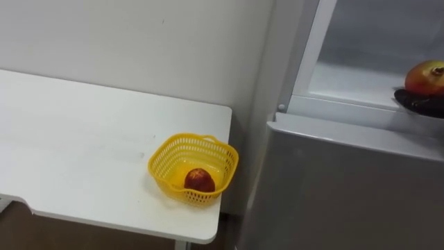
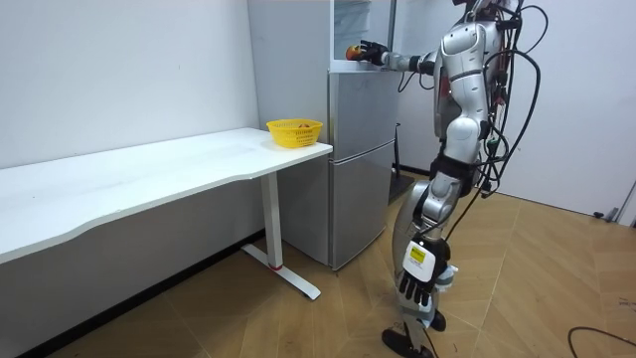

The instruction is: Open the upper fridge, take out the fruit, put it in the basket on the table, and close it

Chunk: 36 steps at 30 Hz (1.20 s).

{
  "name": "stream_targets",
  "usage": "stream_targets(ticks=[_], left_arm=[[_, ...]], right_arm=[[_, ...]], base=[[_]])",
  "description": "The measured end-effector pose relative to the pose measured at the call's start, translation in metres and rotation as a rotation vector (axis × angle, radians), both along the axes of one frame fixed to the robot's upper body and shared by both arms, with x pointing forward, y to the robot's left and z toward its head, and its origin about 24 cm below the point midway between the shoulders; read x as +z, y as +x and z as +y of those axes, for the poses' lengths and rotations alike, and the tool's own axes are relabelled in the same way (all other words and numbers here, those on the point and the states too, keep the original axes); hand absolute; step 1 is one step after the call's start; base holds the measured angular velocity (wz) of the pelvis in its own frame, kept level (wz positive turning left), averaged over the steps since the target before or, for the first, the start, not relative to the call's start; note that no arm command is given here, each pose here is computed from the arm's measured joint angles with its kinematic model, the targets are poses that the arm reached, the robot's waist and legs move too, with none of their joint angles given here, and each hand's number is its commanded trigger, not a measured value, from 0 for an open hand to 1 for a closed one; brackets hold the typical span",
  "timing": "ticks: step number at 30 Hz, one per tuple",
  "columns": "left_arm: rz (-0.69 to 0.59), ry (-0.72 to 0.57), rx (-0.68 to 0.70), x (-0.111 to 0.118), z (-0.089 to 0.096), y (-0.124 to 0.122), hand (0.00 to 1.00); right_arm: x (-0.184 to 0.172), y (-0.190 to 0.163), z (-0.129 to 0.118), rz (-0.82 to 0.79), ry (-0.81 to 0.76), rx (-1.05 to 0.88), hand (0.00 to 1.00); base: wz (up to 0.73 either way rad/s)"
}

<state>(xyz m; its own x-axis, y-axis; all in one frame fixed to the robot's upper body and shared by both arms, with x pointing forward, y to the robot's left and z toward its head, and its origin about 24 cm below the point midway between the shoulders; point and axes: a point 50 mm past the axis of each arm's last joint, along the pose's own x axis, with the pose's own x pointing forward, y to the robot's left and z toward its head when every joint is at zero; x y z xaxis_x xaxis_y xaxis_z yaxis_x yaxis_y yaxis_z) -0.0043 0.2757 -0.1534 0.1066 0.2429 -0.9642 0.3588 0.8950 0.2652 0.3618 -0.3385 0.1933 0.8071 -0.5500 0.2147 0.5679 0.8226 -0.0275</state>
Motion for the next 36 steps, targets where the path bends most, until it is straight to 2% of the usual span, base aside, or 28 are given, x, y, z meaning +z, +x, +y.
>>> stream_targets(ticks=[5, 11, 25, 26, 27, 28, 36], left_arm=[[0.003, -0.002, 0.0, 0.0, -0.001, -0.001, 0.0], [-0.003, -0.006, -0.002, 0.0, -0.001, 0.002, 0.0], [-0.008, -0.033, -0.007, -0.001, -0.002, 0.01, 0.0], [-0.007, -0.036, -0.007, -0.001, -0.002, 0.01, 0.0], [-0.007, -0.037, -0.007, -0.001, -0.002, 0.01, 0.0], [-0.005, -0.04, -0.007, -0.001, -0.002, 0.009, 0.0], [-0.004, -0.052, -0.009, -0.001, -0.003, 0.01, 0.0]], right_arm=[[0.0, 0.0, -0.001, 0.01, -0.014, 0.002, 0.0], [-0.002, -0.001, -0.004, 0.069, -0.117, 0.012, 0.0], [-0.003, -0.003, -0.01, 0.115, -0.137, -0.001, 0.0], [-0.003, -0.003, -0.011, 0.119, -0.137, -0.004, 0.28], [-0.003, -0.003, -0.011, 0.12, -0.137, -0.006, 0.67], [-0.003, -0.003, -0.011, 0.121, -0.137, -0.007, 1.0], [-0.004, -0.005, -0.014, 0.128, -0.14, -0.014, 1.0]], base=[[0.0], [0.04], [0.01], [0.0], [0.0], [0.0], [0.02]])
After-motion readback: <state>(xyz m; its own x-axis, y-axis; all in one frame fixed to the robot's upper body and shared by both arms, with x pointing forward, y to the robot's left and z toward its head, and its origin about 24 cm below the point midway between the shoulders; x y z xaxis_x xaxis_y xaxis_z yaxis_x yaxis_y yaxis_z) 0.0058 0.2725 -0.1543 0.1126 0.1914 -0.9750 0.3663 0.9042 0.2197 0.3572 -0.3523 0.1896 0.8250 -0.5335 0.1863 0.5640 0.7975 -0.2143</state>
